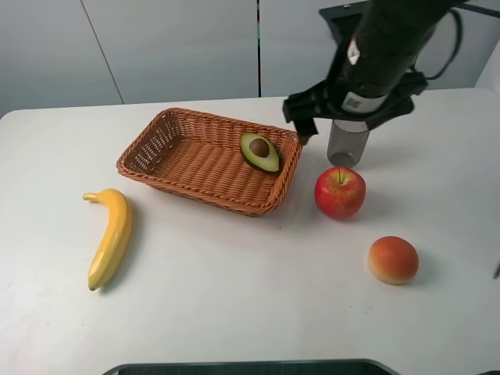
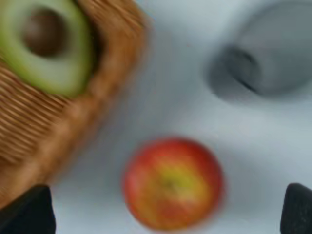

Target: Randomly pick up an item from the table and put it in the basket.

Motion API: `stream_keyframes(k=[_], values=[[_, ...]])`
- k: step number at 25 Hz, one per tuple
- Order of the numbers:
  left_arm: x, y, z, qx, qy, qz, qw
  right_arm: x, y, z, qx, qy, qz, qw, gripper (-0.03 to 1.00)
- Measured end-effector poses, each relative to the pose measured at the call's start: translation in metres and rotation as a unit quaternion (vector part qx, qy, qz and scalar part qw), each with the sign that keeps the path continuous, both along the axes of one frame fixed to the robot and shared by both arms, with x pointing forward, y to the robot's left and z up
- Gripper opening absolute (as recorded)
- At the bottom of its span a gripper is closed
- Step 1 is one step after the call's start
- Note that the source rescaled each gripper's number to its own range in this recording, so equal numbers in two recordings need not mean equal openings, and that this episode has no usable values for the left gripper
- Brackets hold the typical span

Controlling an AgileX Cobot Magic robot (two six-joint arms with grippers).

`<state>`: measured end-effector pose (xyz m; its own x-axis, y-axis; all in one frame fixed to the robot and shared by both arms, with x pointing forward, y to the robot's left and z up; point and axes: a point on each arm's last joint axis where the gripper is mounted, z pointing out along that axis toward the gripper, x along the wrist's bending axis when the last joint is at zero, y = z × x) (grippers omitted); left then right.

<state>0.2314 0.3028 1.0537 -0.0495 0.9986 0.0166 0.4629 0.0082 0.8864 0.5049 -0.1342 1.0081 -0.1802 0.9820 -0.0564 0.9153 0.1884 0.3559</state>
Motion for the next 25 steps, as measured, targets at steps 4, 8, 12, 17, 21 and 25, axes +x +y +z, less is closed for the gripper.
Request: stream_keyframes(k=[4, 8, 12, 17, 21, 25], values=[[0.000, 0.000, 0.000, 0.000, 0.000, 0.000, 1.000, -0.029, -0.055, 0.014, 0.011, 0.030, -0.047, 0.998, 1.00], [0.000, 0.000, 0.000, 0.000, 0.000, 0.000, 1.000, -0.063, -0.105, 0.027, 0.022, 0.026, -0.097, 0.995, 1.00], [0.000, 0.000, 0.000, 0.000, 0.000, 0.000, 1.000, -0.104, -0.135, 0.042, 0.028, -0.006, -0.130, 0.991, 1.00], [0.000, 0.000, 0.000, 0.000, 0.000, 0.000, 1.000, -0.155, -0.149, 0.065, 0.061, -0.101, -0.127, 0.985, 1.00], [0.000, 0.000, 0.000, 0.000, 0.000, 0.000, 1.000, -0.197, -0.159, 0.083, 0.091, -0.194, -0.115, 0.970, 1.00], [0.000, 0.000, 0.000, 0.000, 0.000, 0.000, 1.000, -0.229, -0.167, 0.089, 0.110, -0.248, -0.114, 0.956, 1.00]])
